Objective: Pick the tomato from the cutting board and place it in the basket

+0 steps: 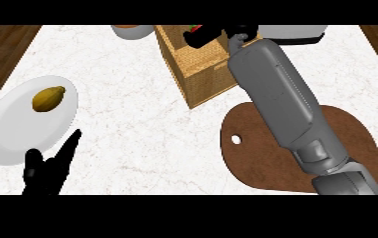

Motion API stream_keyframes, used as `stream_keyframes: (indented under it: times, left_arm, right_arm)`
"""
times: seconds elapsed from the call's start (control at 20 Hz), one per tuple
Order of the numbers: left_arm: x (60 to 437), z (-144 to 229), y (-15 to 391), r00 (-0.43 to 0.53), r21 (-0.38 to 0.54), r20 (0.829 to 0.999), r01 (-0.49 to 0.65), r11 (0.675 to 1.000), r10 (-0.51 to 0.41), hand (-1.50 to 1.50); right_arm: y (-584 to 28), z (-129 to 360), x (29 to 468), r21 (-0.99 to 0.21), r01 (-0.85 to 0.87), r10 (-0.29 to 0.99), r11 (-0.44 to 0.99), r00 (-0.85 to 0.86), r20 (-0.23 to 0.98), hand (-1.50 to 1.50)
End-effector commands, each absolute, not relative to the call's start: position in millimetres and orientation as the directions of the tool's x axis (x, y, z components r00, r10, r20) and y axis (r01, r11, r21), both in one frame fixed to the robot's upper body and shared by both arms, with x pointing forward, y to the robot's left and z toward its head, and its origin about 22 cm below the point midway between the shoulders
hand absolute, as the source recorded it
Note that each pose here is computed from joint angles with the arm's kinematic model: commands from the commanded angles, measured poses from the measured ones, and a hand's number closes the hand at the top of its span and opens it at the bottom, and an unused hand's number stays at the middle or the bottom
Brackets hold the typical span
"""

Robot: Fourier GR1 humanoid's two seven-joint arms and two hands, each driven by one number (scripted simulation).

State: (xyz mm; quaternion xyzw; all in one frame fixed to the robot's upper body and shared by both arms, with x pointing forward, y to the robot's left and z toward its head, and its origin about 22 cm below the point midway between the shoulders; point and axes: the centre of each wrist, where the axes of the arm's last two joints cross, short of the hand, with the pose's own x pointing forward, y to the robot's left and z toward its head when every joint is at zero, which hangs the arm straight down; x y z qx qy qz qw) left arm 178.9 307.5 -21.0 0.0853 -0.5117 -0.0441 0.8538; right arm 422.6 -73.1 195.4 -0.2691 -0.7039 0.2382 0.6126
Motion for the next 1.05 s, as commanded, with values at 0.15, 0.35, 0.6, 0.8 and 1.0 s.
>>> stream_keyframes:
  times: [0.15, 0.35, 0.6, 0.8, 1.0]
  left_arm:
    - [186.8, -35.8, 297.1, 0.528, 0.139, 0.844, -0.041, 0.989, -0.096, 0.00]
    - [189.9, -41.1, 291.1, 0.532, 0.147, 0.841, -0.050, 0.988, -0.098, 0.00]
    - [186.0, -40.4, 311.6, 0.525, 0.147, 0.845, -0.049, 0.988, -0.099, 0.00]
    - [191.8, -34.4, 290.6, 0.524, 0.127, 0.847, -0.047, 0.991, -0.083, 0.00]
    - [184.9, -41.1, 308.0, 0.528, 0.141, 0.846, -0.082, 0.987, -0.077, 0.00]
  right_arm:
    - [-102.4, 185.5, 432.5, -0.705, 0.102, 0.711, 0.702, -0.160, 0.685, -1.50]
    - [-115.9, 201.0, 436.3, -0.625, 0.141, 0.640, 0.768, -0.187, 0.745, -1.50]
    - [-150.7, 228.8, 445.1, -0.530, 0.199, 0.561, 0.825, -0.161, 0.812, -1.50]
    - [-191.8, 208.1, 442.6, -0.497, 0.258, 0.536, 0.829, -0.110, 0.837, -1.50]
    - [-240.8, 226.8, 437.6, -0.485, 0.273, 0.519, 0.831, -0.067, 0.852, -1.50]
